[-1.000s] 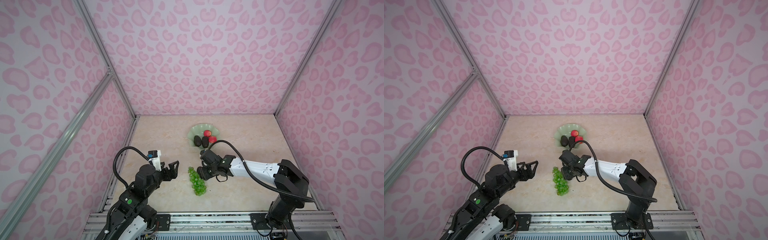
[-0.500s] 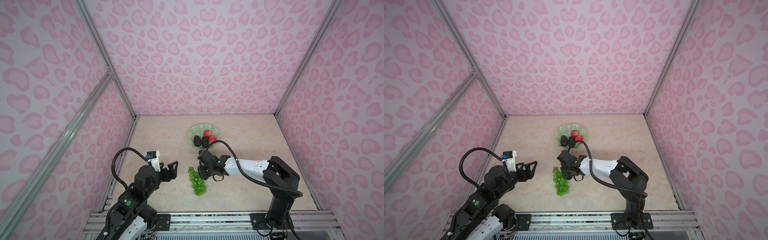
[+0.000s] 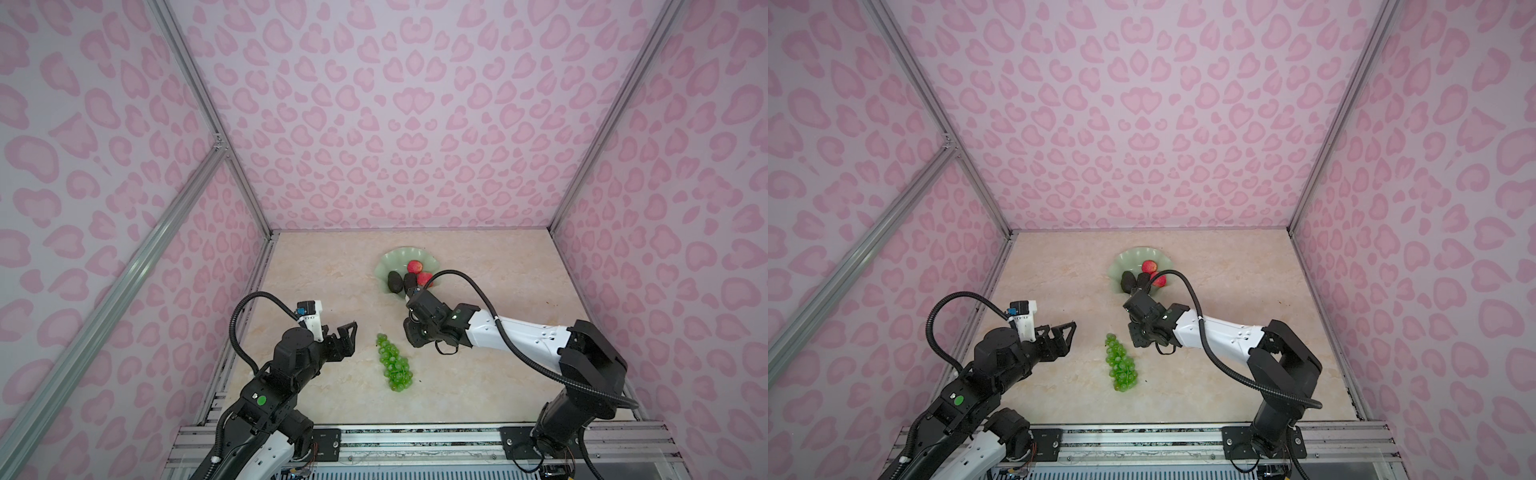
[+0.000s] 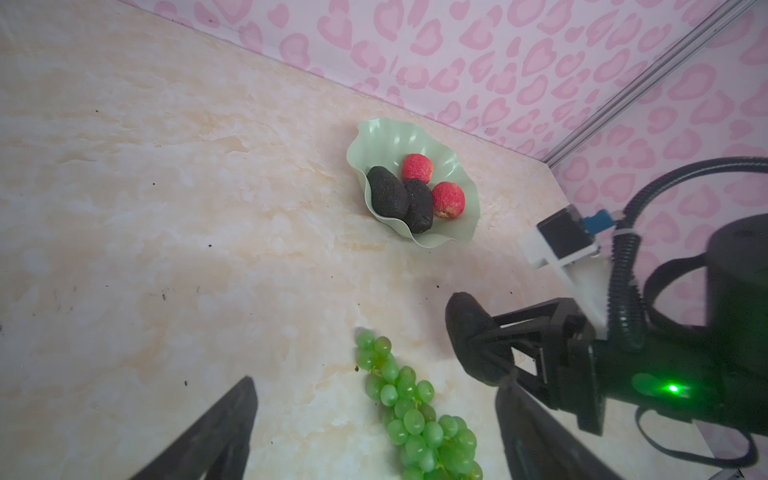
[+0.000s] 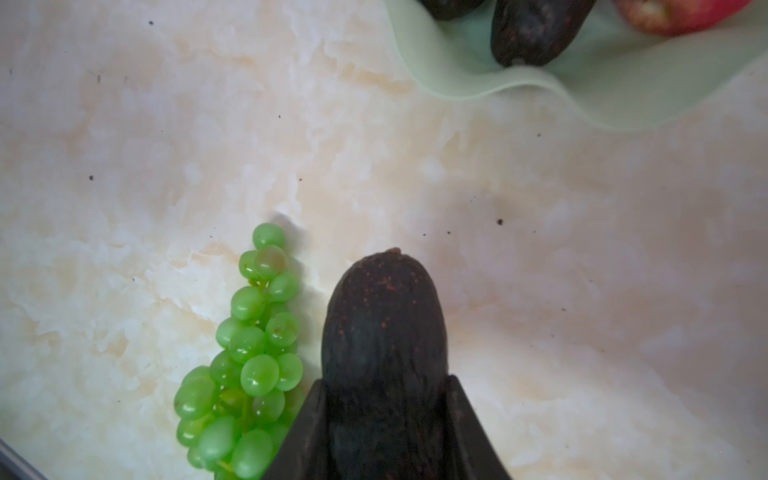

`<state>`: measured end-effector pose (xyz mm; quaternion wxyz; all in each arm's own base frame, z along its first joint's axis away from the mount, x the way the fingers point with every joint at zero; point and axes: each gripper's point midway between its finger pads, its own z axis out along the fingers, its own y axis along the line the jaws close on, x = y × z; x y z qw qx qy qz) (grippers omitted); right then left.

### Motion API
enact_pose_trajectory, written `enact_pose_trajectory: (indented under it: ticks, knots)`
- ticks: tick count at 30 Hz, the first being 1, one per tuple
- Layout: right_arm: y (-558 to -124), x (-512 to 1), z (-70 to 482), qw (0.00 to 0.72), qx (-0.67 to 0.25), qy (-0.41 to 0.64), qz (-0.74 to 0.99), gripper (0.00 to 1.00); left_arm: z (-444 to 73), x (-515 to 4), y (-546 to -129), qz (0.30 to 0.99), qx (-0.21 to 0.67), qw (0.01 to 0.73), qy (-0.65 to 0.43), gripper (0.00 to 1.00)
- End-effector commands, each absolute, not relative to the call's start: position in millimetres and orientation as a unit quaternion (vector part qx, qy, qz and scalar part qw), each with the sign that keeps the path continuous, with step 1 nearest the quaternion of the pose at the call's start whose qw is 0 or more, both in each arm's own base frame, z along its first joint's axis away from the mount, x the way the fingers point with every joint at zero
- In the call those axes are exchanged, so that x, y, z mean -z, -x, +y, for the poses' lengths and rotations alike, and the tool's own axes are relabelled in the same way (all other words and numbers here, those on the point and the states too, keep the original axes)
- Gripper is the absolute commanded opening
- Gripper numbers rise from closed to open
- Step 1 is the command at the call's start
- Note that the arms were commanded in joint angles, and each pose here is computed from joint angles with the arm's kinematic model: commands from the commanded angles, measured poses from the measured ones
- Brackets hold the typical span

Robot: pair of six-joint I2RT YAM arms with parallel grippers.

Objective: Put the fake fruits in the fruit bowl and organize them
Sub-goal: 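Grasp the last avocado beside the grapes with the right gripper, then lower the avocado into the bowl and open the right gripper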

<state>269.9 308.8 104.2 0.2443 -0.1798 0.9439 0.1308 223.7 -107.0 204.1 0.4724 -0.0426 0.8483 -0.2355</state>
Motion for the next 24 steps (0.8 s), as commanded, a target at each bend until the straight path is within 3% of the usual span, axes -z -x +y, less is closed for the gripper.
enact_pose_trajectory:
  ticks: [1, 11, 16, 24]
  knots:
    - [-278, -130, 292, 0.27, -0.11, 0.181, 0.939, 0.2, -111, -214, -230, 0.837, 0.248, 0.486, 0.044, 0.91]
    - [-358, -220, 290, 0.381, -0.134, 0.148, 0.903, 0.2, -114, -209, -228, 0.843, 0.251, 0.474, 0.042, 0.91]
    - [-408, -228, 303, 0.396, -0.147, 0.144, 0.895, 0.2, -107, -209, -225, 0.836, 0.248, 0.486, 0.054, 0.91]
    - [-480, -201, 330, 0.386, -0.129, 0.182, 0.895, 0.2, -101, -216, -222, 0.832, 0.244, 0.495, 0.059, 0.91]
